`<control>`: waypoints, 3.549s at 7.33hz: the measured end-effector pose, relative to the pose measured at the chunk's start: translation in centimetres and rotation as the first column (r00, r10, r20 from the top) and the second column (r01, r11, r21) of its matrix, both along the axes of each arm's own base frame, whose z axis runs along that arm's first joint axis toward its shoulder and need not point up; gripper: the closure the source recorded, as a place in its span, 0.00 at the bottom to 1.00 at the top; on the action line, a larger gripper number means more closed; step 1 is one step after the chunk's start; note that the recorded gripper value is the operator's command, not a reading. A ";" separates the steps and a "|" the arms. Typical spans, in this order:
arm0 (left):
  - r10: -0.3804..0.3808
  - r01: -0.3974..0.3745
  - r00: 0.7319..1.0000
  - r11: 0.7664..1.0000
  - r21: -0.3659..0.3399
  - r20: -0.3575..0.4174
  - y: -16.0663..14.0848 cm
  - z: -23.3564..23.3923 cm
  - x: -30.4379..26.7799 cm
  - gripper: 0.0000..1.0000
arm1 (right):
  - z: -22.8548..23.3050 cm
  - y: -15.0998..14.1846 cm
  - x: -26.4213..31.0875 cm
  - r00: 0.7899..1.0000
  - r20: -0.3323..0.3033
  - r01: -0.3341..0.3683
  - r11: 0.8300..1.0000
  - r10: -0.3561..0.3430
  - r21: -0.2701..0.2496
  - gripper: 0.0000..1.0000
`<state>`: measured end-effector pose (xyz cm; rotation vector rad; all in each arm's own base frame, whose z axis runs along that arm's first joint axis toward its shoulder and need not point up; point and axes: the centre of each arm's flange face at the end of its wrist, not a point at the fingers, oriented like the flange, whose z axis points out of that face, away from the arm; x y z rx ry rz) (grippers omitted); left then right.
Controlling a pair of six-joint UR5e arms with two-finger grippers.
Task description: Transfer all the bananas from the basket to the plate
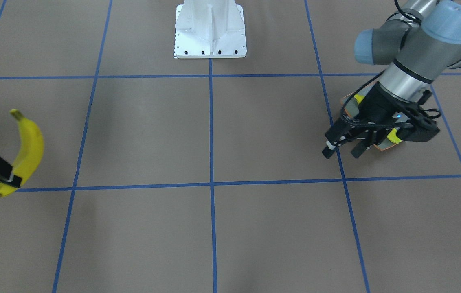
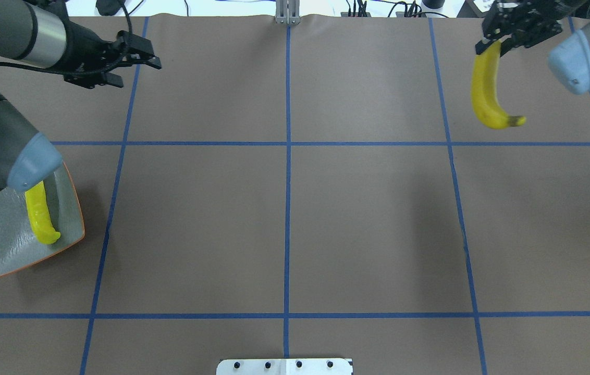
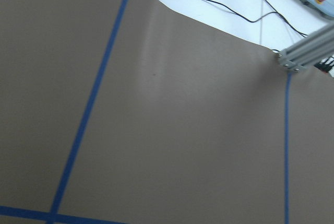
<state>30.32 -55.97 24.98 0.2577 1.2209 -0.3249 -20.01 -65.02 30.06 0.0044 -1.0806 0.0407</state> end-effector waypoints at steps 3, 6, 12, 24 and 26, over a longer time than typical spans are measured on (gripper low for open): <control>0.049 -0.059 0.978 0.997 -0.042 -0.202 3.7 -6.8 5.9 0.00 | -9.6 4.7 -9.2 0.992 0.109 0.079 0.987 -0.065 -0.137 1.00; 0.055 -0.137 0.880 0.981 -0.141 -0.471 8.0 -9.3 9.2 0.00 | -13.4 9.1 -12.7 0.986 0.142 0.112 0.975 -0.085 -0.193 1.00; 0.032 -0.173 0.784 0.970 -0.168 -0.620 14.6 -15.0 16.2 0.00 | -14.7 10.8 -13.6 0.979 0.164 0.147 0.972 -0.117 -0.186 1.00; 0.069 -0.215 0.779 0.963 -0.163 -0.623 16.0 -17.1 20.2 1.00 | -14.6 11.4 -13.4 0.973 0.182 0.175 0.966 -0.140 -0.192 1.00; 0.074 -0.220 0.778 0.962 -0.161 -0.624 16.2 -17.3 20.3 1.00 | -14.5 11.4 -13.4 0.971 0.188 0.187 0.961 -0.149 -0.202 0.00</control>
